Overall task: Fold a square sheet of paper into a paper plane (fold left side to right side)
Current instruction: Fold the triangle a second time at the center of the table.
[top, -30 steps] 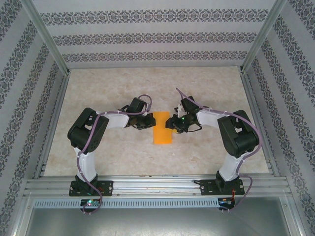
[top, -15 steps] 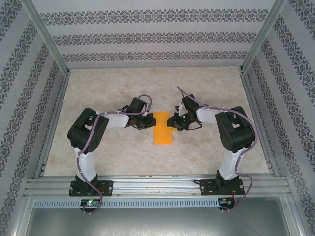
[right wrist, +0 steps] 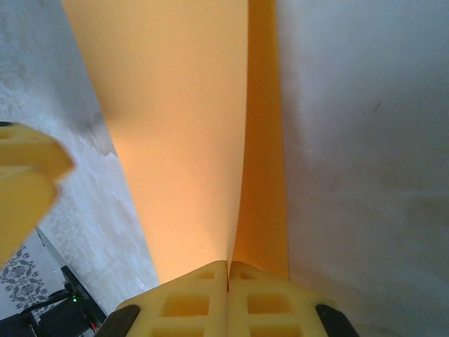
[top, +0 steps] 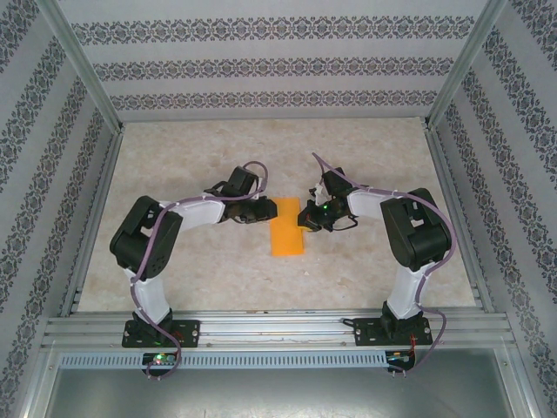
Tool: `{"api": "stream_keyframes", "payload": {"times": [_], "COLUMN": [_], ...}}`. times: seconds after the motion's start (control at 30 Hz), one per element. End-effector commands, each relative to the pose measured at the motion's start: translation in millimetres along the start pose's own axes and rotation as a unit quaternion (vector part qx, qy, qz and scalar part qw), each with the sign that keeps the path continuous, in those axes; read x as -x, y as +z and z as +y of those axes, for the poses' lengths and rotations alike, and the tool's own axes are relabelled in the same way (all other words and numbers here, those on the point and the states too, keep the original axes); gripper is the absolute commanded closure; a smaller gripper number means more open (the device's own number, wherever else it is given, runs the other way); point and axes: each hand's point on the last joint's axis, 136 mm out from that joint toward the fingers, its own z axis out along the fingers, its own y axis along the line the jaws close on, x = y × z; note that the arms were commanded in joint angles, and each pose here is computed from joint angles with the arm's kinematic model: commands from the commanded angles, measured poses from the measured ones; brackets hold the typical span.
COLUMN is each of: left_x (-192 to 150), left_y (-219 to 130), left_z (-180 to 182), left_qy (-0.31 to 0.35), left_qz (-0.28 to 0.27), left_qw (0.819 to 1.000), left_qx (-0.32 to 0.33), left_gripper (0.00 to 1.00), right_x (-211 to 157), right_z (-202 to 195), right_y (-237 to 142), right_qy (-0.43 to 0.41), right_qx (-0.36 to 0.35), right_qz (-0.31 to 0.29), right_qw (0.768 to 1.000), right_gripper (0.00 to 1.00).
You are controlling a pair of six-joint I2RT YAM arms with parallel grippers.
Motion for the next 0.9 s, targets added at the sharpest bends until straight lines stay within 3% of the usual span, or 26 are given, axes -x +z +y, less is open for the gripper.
{"api": "stream_keyframes", "payload": {"times": [0.0, 0.2, 0.43, 0.63, 0.87], "left_x": [0.4, -35.1, -87.0, -115.4, -120.6], "left_y": [-23.1, -44.7, -50.6, -35.6, -8.9], "left_z": [-14.5, -35.9, -77.7, -94.3, -86.9], "left_qy": [0.05, 0.146, 0.27, 0.342, 0.398], "left_qz": [-0.021, -0.02, -0.001, 0.026, 0.048], "left_qw": [0.998, 0.989, 0.962, 0.938, 0.907], "left_qx": [0.007, 0.02, 0.026, 0.057, 0.126], "left_gripper": [0.69, 0.56, 0.42, 0.36, 0.32], "right_x": [0.8, -3.4, -2.2, -0.2, 0.0], "right_z": [14.2, 15.5, 17.5, 17.6, 17.6], "right_y": [-13.7, -15.7, -17.9, -18.8, -19.1], "right_qy": [0.001, 0.021, 0.031, 0.033, 0.035], "right_qx": [0.015, 0.017, 0.018, 0.016, 0.016], "right_qz": [0.001, 0.007, 0.002, -0.001, -0.001], "right_qw": [1.0, 1.0, 0.999, 0.999, 0.999], "right_gripper": [1.0, 1.0, 1.0, 1.0, 1.0]}}
